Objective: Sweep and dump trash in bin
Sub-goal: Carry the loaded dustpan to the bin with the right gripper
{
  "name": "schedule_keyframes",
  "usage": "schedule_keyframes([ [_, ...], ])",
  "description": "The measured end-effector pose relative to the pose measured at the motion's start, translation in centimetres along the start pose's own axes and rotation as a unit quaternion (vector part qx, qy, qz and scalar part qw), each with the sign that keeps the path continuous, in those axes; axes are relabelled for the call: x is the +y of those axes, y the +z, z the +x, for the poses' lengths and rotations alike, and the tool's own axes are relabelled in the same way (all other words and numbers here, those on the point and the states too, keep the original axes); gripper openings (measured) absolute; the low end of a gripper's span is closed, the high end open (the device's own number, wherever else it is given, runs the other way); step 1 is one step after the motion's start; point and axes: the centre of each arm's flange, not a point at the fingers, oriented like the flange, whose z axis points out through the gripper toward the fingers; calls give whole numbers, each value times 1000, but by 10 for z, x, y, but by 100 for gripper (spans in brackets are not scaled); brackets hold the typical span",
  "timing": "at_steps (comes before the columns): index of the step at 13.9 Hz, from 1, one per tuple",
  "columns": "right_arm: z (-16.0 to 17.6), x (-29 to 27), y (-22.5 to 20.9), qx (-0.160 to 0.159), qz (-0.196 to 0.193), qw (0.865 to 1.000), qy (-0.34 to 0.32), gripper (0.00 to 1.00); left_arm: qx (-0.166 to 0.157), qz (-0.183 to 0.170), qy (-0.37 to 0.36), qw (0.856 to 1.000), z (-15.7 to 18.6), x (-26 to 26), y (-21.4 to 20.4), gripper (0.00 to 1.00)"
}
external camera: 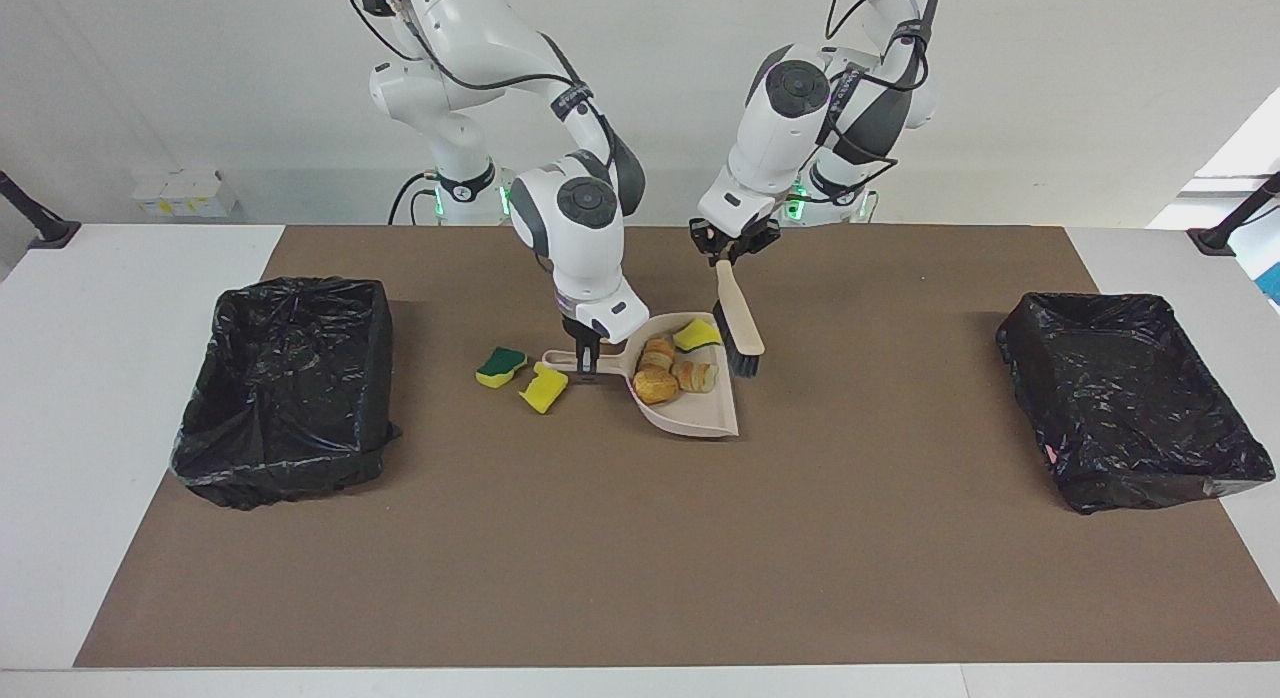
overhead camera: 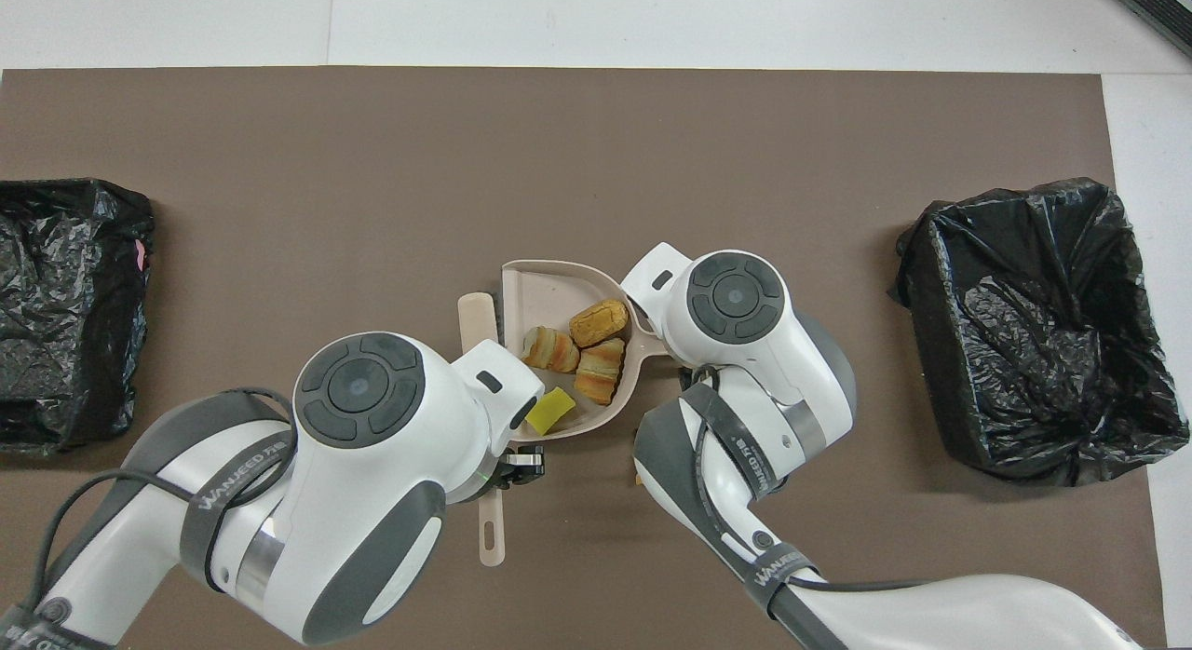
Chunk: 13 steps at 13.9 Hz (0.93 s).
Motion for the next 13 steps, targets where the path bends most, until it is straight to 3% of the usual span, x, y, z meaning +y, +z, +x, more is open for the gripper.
schedule_keyframes([
  [6, -78, 34, -63, -10, 3, 999, -30, 32, -35, 48, 22, 998, -76, -29, 47, 26],
  [11, -188, 47, -111, -20, 12, 1000, -12, 32, -32, 83, 30, 996, -135, -2, 94, 26],
  [13, -253, 51, -120, -24, 15, 1000, -3, 32, -31, 92, 39, 995, -149, 5, 112, 26],
])
